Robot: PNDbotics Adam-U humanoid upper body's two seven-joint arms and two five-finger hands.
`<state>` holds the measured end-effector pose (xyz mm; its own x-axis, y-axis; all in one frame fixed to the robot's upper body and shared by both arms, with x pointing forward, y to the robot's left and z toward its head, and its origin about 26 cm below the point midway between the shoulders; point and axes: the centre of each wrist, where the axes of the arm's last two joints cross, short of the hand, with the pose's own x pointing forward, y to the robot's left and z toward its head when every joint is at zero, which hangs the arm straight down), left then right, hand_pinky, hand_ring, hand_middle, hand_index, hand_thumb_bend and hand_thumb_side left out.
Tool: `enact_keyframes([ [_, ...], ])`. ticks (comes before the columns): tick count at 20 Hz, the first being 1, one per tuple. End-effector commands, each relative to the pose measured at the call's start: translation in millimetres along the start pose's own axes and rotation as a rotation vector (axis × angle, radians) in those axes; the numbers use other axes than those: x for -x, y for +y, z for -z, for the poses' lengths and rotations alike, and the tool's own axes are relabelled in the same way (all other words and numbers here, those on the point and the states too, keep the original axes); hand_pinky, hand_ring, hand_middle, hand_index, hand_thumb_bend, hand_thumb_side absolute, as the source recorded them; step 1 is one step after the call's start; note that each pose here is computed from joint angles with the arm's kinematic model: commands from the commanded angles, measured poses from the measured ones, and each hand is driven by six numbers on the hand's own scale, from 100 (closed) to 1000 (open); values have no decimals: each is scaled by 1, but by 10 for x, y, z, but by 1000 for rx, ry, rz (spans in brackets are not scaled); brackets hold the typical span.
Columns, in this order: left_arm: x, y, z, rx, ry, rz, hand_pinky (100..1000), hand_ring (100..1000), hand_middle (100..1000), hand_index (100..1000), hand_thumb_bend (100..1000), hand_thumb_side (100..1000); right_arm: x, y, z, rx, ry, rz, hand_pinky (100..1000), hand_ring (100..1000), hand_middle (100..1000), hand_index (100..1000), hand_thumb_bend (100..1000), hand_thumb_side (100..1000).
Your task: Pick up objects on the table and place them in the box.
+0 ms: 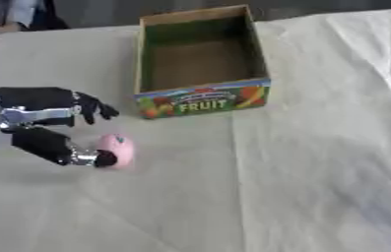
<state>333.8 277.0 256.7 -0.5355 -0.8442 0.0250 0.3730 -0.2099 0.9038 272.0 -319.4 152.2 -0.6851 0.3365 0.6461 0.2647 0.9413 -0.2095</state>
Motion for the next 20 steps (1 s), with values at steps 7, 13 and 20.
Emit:
enact_keyframes([
  [7,77,-22,81,22,55,27,602,746,791,1000,399,757,-45,9,18,-13,-12,-4,495,602,587,798,100,1000],
  [13,99,-65,182,-10,84,42,553,695,735,1000,315,688,-40,22,4,-16,-3,0,496,602,586,798,100,1000],
  [20,74,-77,257,-76,82,42,506,637,675,969,273,646,-37,30,-4,-18,4,-1,497,603,586,799,100,1000],
])
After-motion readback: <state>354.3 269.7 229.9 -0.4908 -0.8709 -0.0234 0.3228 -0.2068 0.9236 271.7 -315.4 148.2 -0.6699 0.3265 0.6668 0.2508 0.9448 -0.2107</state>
